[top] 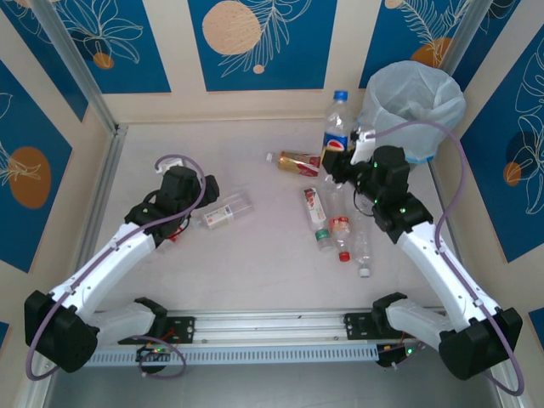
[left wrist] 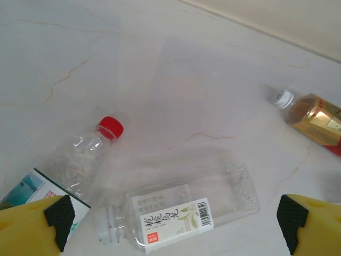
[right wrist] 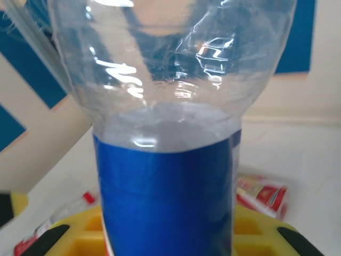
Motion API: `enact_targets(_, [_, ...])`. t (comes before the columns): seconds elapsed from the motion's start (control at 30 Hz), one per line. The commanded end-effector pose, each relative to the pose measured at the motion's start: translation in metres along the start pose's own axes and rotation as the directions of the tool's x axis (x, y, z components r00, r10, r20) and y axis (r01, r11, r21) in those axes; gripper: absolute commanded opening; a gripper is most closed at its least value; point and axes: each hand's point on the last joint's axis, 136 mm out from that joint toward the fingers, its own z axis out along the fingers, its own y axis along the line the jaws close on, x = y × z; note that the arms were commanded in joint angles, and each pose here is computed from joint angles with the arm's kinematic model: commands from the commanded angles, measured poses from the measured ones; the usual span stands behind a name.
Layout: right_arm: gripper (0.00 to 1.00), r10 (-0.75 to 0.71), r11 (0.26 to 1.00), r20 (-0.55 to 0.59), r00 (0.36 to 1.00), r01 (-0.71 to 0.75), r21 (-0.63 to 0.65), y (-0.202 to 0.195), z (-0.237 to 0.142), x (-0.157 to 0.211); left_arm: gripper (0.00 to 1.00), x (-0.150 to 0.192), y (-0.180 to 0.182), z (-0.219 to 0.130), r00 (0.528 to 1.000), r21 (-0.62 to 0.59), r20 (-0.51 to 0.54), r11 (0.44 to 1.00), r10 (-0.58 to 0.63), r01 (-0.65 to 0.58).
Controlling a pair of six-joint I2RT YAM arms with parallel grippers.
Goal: Put the plastic bottles in the bin
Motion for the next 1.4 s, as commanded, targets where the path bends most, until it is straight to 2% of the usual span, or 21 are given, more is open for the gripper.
enact_targets(0.0, [0.27, -0.078, 0.996, 0.017, 0.997, 0.077, 0.049, -0.014, 0.006, -0.032, 0.99, -0.004, 0.004, 0.000, 0.999, -0.004, 0.035, 1.000, 0.019, -0.019])
enact_targets(0.17, [0.27, -0.079, 0.990, 0.032, 0.996, 0.074, 0.121, -0.046, 0.021, -0.064, 0.99, 0.009, -0.017, 0.001, 0.997, 0.134, -0.007, 0.988, 0.076, -0.074])
enact_targets(0.3, [0.26, -0.071, 0.968, 0.076, 0.995, 0.050, 0.247, -0.090, 0.026, -0.098, 0.99, 0.014, -0.021, -0.005, 0.996, 0.177, -0.016, 0.981, 0.083, -0.079])
enact_targets(0.5, [0.26, -0.099, 0.912, 0.136, 0.986, 0.035, 0.408, -0.163, 0.039, -0.145, 0.99, 0.019, -0.015, -0.008, 0.996, 0.167, -0.034, 0.983, 0.086, -0.079])
enact_targets(0.63, [0.26, -0.245, 0.834, 0.194, 0.950, 0.104, 0.542, -0.197, 0.046, -0.178, 0.99, 0.023, -0.014, -0.006, 0.996, 0.161, -0.054, 0.985, 0.073, -0.064])
enact_targets(0.73, [0.26, -0.373, 0.749, 0.201, 0.906, 0.166, 0.642, -0.218, 0.054, -0.193, 0.99, 0.026, -0.012, -0.004, 0.995, 0.144, -0.074, 0.988, 0.063, -0.052])
enact_targets(0.8, [0.27, -0.471, 0.716, 0.178, 0.864, 0.257, 0.650, -0.215, 0.070, -0.193, 0.99, 0.027, -0.011, -0.003, 0.994, 0.132, -0.094, 0.990, 0.061, -0.048])
enact_targets(0.9, [0.27, -0.595, 0.602, 0.096, 0.798, 0.364, 0.711, -0.217, 0.088, -0.190, 0.99, 0.027, -0.014, -0.002, 0.992, 0.134, -0.108, 0.990, 0.060, -0.045])
enact_targets(1.0, [0.27, -0.655, 0.539, 0.039, 0.755, 0.431, 0.723, -0.219, 0.106, -0.180, 0.99, 0.027, -0.015, -0.001, 0.993, 0.134, -0.107, 0.990, 0.056, -0.042])
enact_targets(1.2, [0.27, -0.628, 0.470, -0.063, 0.776, 0.442, 0.764, -0.265, 0.121, -0.155, 0.99, 0.027, -0.014, 0.000, 0.992, 0.127, -0.115, 0.991, 0.052, -0.037])
enact_targets(1.37, [0.31, -0.512, 0.528, -0.099, 0.853, 0.403, 0.748, -0.298, 0.120, -0.131, 0.99, 0.030, -0.011, 0.001, 0.991, 0.113, -0.122, 0.993, 0.053, -0.039])
